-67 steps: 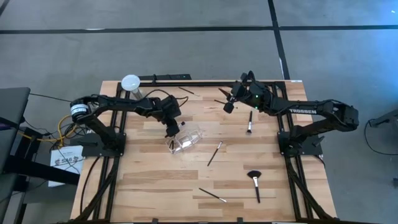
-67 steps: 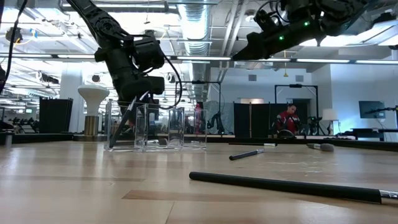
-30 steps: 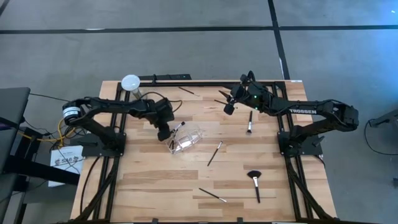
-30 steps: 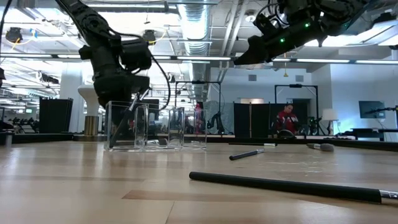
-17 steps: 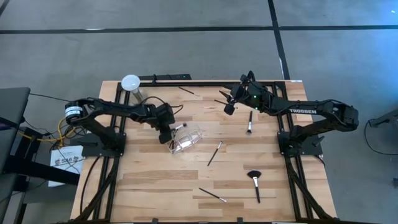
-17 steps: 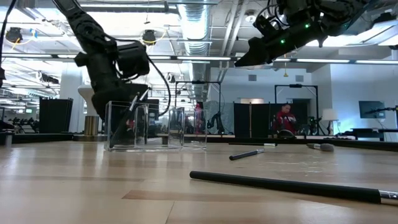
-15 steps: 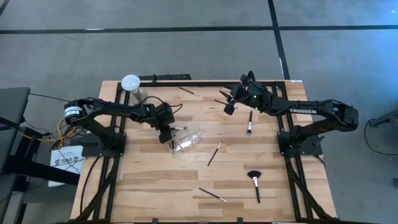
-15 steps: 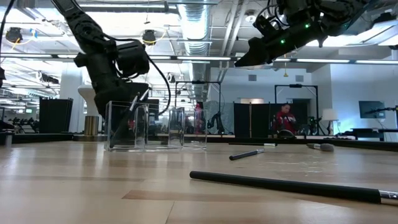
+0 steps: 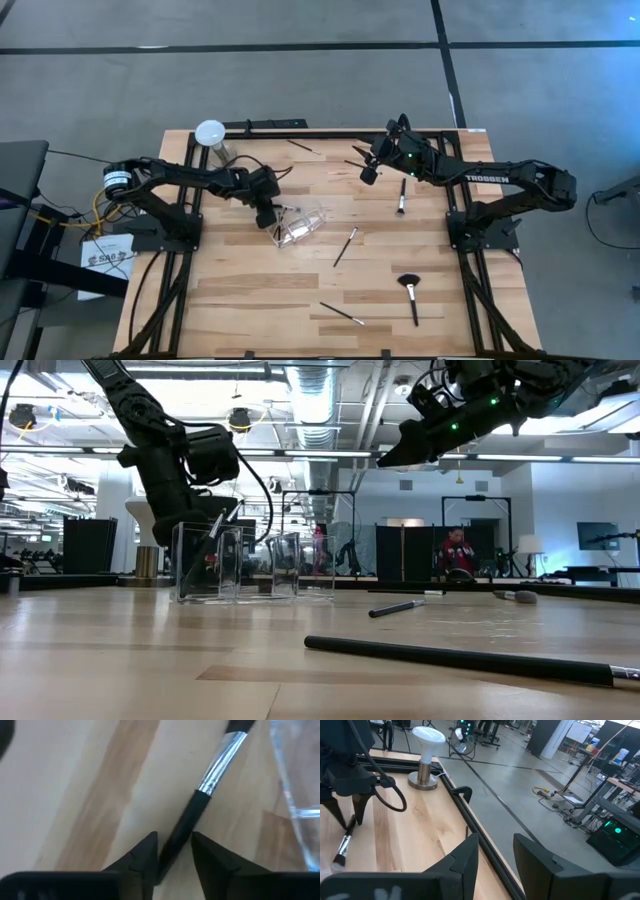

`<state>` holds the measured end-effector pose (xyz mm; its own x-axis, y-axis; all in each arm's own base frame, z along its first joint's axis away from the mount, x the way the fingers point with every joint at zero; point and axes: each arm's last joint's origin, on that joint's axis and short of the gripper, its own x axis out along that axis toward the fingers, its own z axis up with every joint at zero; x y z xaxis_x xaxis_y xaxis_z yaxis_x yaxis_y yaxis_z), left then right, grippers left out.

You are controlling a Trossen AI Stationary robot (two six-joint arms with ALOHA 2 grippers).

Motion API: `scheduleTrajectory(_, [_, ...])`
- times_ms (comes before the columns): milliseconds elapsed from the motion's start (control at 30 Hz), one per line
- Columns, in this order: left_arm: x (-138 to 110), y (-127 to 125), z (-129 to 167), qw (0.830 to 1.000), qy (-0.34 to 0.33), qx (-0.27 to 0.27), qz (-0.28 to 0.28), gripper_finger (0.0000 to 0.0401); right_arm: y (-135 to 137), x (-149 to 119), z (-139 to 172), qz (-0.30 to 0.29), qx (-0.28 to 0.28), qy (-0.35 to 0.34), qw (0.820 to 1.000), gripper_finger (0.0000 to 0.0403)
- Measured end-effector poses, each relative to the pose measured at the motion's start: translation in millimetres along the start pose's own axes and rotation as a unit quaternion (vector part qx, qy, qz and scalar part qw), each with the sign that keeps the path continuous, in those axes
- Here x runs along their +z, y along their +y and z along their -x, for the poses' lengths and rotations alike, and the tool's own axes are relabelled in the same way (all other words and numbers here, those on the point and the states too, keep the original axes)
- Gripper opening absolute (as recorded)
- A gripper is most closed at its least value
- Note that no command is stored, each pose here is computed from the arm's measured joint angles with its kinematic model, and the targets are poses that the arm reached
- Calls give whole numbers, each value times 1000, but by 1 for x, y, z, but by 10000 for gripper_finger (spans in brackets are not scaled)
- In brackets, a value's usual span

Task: Put items in baskets/containers
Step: Put the blush brush into the middle section of the transparent organizer

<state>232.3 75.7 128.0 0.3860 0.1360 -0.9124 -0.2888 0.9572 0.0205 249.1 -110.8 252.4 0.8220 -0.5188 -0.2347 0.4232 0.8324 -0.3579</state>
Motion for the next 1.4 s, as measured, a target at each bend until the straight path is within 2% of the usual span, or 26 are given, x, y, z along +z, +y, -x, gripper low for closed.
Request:
scheduleTrajectory(200, [0,0,0,1000,3,4,3,25,0,0,0,0,0,0,1000,116])
scheduleTrajectory(433, [-3,1,3,1000,17,8,5,42,0,0,0,0,0,0,1000,116])
scheduleTrajectory(533, [-4,1,9,1000,14,8,5,32,0,0,0,0,0,1,1000,116])
scheduleTrajectory(700, [-2,5,34,999,-29,13,22,27,0,0,0,0,0,1,1000,116])
scheduleTrajectory(867, [1,12,72,992,-117,15,43,31,0,0,0,-4,0,-1,1000,116])
scheduleTrajectory(1000, [2,13,106,975,-215,12,54,28,-3,2,-1,-39,12,-21,999,116])
scheduleTrajectory(1100, [8,10,129,951,-306,-9,43,28,-4,6,-2,-85,73,-63,992,116])
scheduleTrajectory(1167, [15,6,139,932,-360,-28,41,30,-3,9,-6,-114,128,-98,980,116])
scheduleTrajectory(1267, [25,-1,144,909,-414,-47,27,29,5,11,-13,-139,195,-144,960,116])
scheduleTrajectory(1400, [39,-12,137,893,-446,-68,8,30,24,14,-25,-136,224,-188,947,119])
